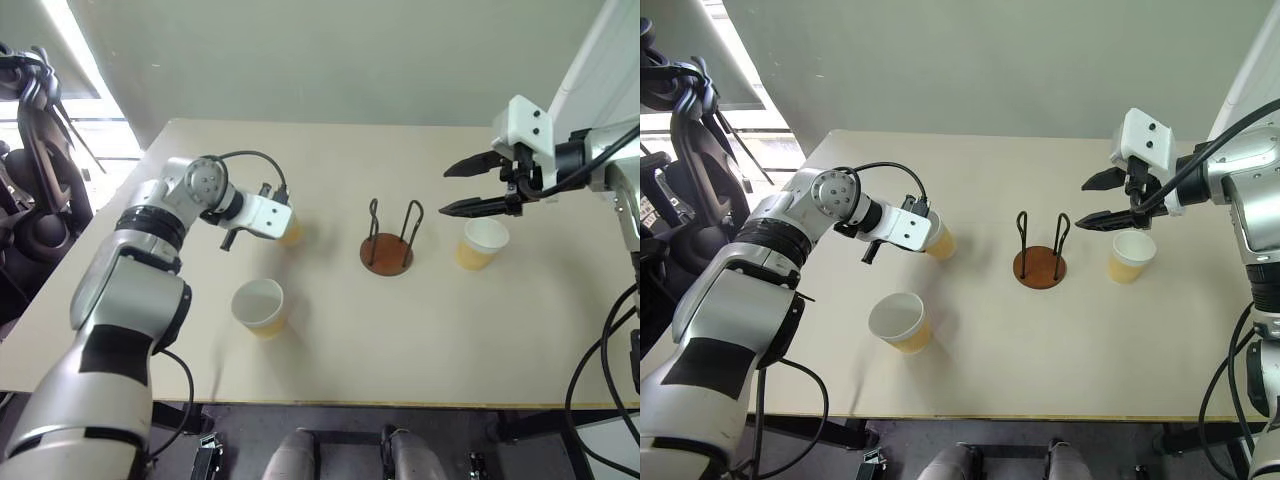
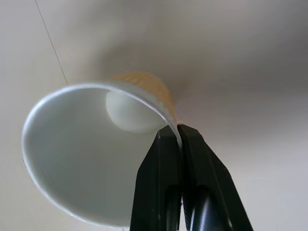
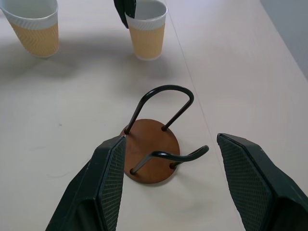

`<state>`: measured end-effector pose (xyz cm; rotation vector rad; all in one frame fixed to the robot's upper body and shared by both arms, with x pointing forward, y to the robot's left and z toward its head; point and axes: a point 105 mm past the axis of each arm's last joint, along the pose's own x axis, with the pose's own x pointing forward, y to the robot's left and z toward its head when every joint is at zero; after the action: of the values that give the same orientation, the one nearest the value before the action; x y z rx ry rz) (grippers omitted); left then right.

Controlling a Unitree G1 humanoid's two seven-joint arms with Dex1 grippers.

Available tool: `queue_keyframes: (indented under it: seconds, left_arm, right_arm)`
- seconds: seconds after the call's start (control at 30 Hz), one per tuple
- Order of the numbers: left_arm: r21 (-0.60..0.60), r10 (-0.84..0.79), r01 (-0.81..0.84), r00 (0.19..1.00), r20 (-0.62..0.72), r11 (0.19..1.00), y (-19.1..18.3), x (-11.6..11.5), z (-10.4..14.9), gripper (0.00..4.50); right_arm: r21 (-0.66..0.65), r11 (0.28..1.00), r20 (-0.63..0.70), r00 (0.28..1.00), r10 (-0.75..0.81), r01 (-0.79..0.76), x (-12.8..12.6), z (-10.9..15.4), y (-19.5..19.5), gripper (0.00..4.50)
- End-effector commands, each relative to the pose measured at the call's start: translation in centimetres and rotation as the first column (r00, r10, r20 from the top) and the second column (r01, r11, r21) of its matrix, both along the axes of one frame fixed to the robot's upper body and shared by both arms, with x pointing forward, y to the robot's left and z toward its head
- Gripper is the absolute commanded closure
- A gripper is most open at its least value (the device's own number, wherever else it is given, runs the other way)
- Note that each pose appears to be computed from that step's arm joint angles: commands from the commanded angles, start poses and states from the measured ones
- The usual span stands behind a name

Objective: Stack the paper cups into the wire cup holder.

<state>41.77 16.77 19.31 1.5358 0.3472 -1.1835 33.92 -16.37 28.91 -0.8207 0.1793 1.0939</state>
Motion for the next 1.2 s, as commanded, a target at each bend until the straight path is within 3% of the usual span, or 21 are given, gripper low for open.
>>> queue_keyframes:
  seconds: [0.03,0.17,0.33,0.63,0.9,1.2]
  left_arm:
    - [-0.028,0.009,-0.008,0.999,0.040,1.000,0.2,0.1,2.8,4.44]
    - [-0.034,0.014,-0.013,0.998,0.055,0.999,0.0,0.1,4.6,4.44]
    - [-0.122,0.014,-0.006,0.998,0.066,0.993,-1.7,0.1,7.4,4.44]
    - [-0.235,-0.121,0.135,0.990,0.073,0.963,-7.9,-1.4,12.9,4.44]
    - [-0.190,-0.300,0.286,0.953,-0.046,0.939,-12.2,-3.5,12.3,4.44]
    - [-0.202,-0.361,0.358,0.932,0.022,0.912,-15.2,-4.1,13.5,4.44]
  right_arm:
    - [-0.020,1.000,0.031,1.000,-0.005,0.006,-0.4,0.8,-0.8,1.42]
    - [-0.036,0.999,0.001,1.000,-0.010,0.010,-0.3,0.5,-1.8,1.42]
    - [-0.054,0.998,-0.002,1.000,-0.018,0.018,0.0,0.6,-2.5,1.42]
    - [-0.104,0.994,-0.021,0.999,-0.036,0.033,0.1,0.8,-4.0,1.42]
    - [-0.109,0.993,-0.020,0.998,-0.058,0.056,0.5,1.1,-4.7,1.42]
    - [-0.112,0.991,-0.022,0.997,-0.071,0.068,0.2,0.8,-5.2,1.42]
